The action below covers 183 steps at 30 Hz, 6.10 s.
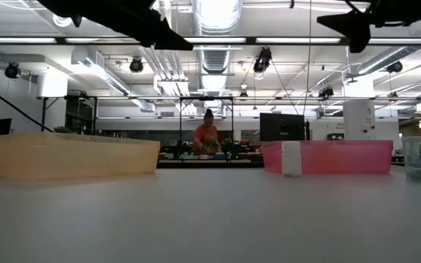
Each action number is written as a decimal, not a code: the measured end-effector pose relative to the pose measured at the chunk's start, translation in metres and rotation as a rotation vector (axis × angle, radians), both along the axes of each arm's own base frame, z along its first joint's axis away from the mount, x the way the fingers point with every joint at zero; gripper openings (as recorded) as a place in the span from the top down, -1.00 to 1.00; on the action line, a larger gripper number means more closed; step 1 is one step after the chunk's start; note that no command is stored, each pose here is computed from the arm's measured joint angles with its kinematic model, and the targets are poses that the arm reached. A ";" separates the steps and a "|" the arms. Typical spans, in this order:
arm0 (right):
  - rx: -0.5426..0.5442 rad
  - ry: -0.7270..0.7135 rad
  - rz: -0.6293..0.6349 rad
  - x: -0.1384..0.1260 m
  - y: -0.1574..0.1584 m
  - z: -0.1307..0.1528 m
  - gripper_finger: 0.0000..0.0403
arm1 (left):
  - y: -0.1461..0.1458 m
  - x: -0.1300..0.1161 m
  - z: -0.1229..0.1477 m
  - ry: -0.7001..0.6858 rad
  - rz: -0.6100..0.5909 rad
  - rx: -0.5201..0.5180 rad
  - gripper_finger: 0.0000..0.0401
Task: Pick and place medicine bottles into bin by pill shape (circle, oval)
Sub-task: Put the transparent capsule bottle into the pink bin
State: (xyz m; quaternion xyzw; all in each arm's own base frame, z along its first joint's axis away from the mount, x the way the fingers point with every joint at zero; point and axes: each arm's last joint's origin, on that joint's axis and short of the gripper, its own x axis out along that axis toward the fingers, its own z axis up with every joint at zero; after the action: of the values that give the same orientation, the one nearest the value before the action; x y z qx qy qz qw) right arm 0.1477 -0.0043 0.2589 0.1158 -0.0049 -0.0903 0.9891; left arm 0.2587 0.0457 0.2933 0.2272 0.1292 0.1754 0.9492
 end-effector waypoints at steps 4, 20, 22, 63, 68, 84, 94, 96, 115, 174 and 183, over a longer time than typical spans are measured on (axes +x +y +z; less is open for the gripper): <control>0.104 0.025 -0.006 0.014 0.000 0.007 -0.22 | 0.000 -0.001 -0.007 -0.016 0.000 0.003 0.36; 0.435 0.599 -0.160 0.088 0.001 0.041 -0.22 | -0.001 -0.007 -0.029 0.030 0.002 -0.011 0.36; 0.469 0.687 -0.200 0.095 0.001 0.044 -0.22 | -0.001 -0.007 -0.030 0.030 0.002 -0.011 0.36; 0.601 1.266 -0.534 0.177 -0.018 -0.044 -0.22 | -0.001 -0.011 -0.033 0.038 0.006 -0.008 0.36; 0.584 1.300 -0.535 0.183 -0.025 -0.057 -0.22 | -0.001 -0.011 -0.033 0.039 0.005 -0.006 0.36; 0.550 1.313 -0.547 0.188 -0.031 -0.070 -0.04 | -0.001 -0.012 -0.034 0.041 0.006 -0.005 0.36; 0.545 1.316 -0.545 0.188 -0.031 -0.070 0.38 | -0.001 -0.012 -0.034 0.041 0.005 -0.004 0.36; 0.539 1.318 -0.539 0.188 -0.030 -0.070 0.38 | -0.001 -0.012 -0.034 0.041 0.005 -0.004 0.36; 0.109 0.816 0.273 0.185 0.011 0.015 0.32 | -0.001 -0.011 -0.033 0.025 0.007 -0.001 0.36; -0.230 -0.457 1.045 0.127 0.042 0.043 0.29 | -0.001 -0.011 -0.034 0.027 0.005 -0.002 0.36; -0.217 -0.413 1.069 0.129 0.043 0.039 0.29 | -0.001 -0.011 -0.034 0.027 0.006 -0.002 0.36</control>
State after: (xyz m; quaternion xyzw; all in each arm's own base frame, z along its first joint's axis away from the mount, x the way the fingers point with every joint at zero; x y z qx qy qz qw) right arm 0.2766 0.0386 0.2981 0.0154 -0.1479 0.4471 0.8821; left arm 0.2472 0.0444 0.2595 0.2281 0.1430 0.1747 0.9471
